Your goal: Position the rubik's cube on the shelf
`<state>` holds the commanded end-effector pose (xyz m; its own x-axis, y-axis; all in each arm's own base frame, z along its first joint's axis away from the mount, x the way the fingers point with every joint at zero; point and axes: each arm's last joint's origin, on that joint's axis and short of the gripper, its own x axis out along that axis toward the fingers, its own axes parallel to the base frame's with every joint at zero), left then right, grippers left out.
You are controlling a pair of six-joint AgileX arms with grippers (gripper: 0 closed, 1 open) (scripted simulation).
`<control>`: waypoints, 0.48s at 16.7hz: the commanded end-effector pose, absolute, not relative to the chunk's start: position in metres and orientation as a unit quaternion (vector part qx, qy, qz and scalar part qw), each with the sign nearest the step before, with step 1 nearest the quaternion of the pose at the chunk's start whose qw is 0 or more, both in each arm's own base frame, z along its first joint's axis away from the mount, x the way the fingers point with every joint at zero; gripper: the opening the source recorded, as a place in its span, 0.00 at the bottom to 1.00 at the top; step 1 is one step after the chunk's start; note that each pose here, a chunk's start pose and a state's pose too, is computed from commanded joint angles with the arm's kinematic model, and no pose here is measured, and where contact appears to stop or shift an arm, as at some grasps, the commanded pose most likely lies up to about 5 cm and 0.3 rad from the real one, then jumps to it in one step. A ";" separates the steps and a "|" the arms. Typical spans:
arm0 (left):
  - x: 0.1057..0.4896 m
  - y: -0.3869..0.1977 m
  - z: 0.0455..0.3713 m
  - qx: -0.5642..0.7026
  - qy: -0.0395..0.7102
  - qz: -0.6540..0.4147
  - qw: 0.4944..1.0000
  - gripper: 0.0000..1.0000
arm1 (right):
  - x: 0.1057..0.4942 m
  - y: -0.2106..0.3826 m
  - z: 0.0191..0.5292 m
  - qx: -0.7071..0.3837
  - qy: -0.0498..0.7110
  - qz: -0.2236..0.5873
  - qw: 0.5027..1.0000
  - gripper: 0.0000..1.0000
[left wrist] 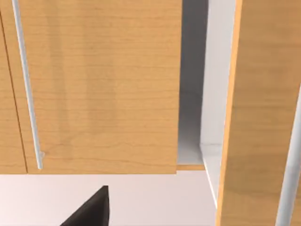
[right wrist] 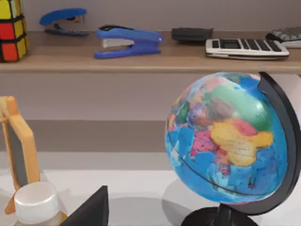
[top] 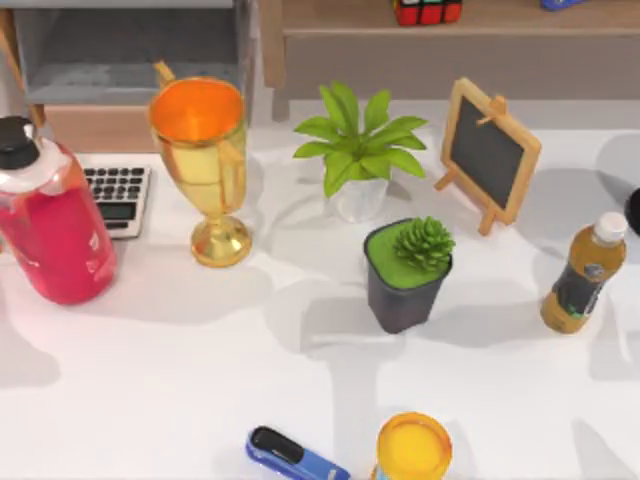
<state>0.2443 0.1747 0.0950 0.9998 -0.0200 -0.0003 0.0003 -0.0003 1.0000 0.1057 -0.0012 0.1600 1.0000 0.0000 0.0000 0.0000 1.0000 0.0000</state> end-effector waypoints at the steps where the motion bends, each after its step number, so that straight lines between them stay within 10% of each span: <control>1: 0.250 0.174 0.095 0.707 -0.007 -0.007 0.707 1.00 | 0.106 -0.001 0.160 0.000 0.000 0.000 1.000 1.00; 6: 0.254 0.174 0.095 0.707 -0.007 -0.007 0.707 1.00 | 0.106 -0.001 0.160 0.000 0.000 0.000 1.000 1.00; 8: 0.254 0.174 0.095 0.707 -0.007 -0.007 0.707 0.85 | 0.106 -0.001 0.160 0.000 0.000 0.000 1.000 1.00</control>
<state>0.2544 0.1741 0.0951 0.9998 -0.0200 0.0000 0.0000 -0.0004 1.0000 0.1057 -0.0012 0.1600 1.0000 0.0000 0.0000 0.0000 1.0000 0.0000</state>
